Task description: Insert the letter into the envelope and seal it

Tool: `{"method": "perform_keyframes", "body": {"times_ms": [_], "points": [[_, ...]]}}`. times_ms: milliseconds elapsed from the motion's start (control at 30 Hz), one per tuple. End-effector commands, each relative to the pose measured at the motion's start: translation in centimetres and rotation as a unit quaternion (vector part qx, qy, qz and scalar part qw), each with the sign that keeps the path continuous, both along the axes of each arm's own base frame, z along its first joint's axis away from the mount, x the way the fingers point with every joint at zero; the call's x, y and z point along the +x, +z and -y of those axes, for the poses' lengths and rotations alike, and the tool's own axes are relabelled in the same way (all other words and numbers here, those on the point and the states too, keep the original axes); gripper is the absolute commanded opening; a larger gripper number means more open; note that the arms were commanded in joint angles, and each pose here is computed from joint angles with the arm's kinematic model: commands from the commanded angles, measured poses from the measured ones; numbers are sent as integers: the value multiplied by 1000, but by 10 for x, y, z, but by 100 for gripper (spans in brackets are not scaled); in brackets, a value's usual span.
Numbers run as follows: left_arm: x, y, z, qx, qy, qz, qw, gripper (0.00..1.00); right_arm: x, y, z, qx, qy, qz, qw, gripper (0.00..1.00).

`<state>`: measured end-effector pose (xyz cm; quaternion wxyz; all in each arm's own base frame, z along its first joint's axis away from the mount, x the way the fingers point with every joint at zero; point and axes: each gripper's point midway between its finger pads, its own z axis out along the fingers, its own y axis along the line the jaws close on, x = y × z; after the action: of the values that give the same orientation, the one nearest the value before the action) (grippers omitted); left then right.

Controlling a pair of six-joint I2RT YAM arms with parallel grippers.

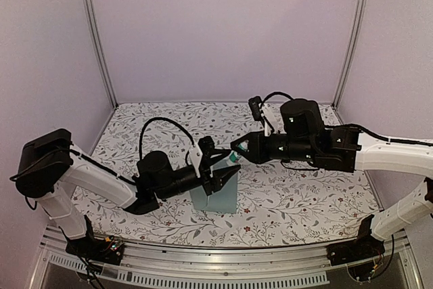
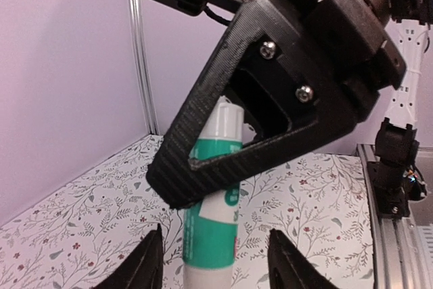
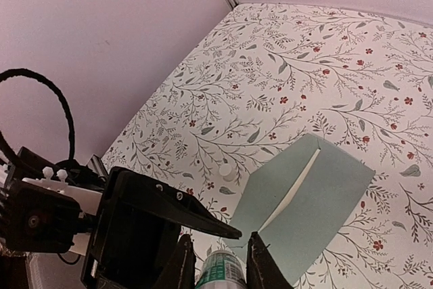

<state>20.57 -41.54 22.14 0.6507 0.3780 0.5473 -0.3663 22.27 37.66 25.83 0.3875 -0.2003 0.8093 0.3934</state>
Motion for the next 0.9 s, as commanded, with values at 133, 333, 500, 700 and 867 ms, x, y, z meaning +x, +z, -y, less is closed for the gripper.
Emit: {"method": "perform_keyframes", "body": {"times_ms": [133,333,500,700,867], "points": [[25,-69,-42,32,62,-147,987,53,53,-5,30,-53,-107,19,993,0],[62,-119,-65,71,109,-266,955,36,81,-28,34,-86,-132,8,988,0],[99,-143,-62,96,80,-345,930,20,86,-52,27,-102,-130,0,986,0],[129,-169,-51,119,41,-394,910,11,88,-70,16,-89,-115,4,989,0],[146,-207,-48,161,62,-426,888,4,88,-88,-1,-77,-92,-2,993,0]]}}
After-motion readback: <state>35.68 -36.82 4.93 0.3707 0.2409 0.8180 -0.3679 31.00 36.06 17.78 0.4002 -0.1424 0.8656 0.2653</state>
